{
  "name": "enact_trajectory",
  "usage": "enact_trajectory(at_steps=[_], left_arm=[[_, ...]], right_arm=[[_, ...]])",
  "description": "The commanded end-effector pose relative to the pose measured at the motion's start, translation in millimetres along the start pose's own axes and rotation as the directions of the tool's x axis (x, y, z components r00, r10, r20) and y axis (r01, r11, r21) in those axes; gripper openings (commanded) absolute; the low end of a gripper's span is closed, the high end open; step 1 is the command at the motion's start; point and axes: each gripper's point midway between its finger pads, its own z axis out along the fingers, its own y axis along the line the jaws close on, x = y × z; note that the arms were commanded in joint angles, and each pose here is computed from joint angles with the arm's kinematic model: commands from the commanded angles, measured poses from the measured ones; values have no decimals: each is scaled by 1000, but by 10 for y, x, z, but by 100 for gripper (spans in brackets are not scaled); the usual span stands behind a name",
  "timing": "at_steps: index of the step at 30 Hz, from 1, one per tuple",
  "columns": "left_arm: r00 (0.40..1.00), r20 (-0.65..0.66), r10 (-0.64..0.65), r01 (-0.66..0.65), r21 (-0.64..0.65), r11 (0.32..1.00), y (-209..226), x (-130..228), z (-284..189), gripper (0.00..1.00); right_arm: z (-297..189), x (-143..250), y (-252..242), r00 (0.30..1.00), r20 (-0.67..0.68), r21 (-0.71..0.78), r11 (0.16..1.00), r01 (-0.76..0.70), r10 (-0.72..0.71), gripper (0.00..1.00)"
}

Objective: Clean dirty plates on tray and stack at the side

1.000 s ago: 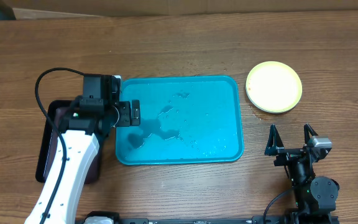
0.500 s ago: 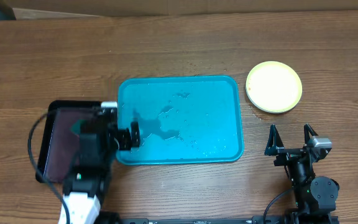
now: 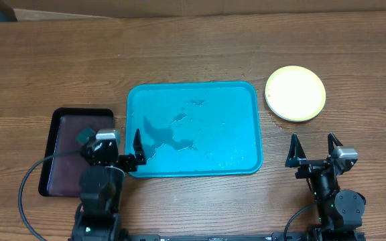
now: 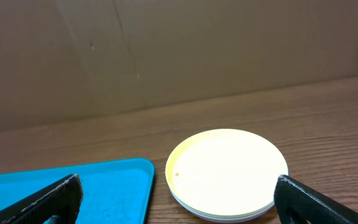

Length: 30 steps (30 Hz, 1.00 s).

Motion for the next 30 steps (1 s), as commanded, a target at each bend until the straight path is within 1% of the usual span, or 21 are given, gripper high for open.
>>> enact_trajectory(at_steps=[1,8,11,17,20,23,26,30], left_arm=[[998,69,10,-8,-22,1000,49,-11,-46,100],[975,223,-11,16,-21,1000,99,1,-121,100],[972,233,-17,24,-27,999,128,-3,-156,100],[955,295,-10,25,-47,999,180,-137,-239,100],[955,296,-10,29,-59,998,215,-124,-268,100],[963,269,-7,26,-67,997,232,-43,-275,100],[980,200,0,15,-74,997,242,126,-234,100],[979,203,10,3,-64,998,222,118,-234,100]], right_arm=[[0,10,-7,1000,7,4,1000,4,-4,100],[0,10,-7,1000,7,4,1000,4,-4,100],[0,10,-7,1000,7,4,1000,4,-4,100],[0,10,-7,1000,7,4,1000,4,-4,100],[0,10,-7,1000,7,4,1000,4,-4,100],[0,10,-7,1000,7,4,1000,4,-4,100],[0,10,-7,1000,7,4,1000,4,-4,100],[0,10,-7,1000,7,4,1000,4,-4,100]])
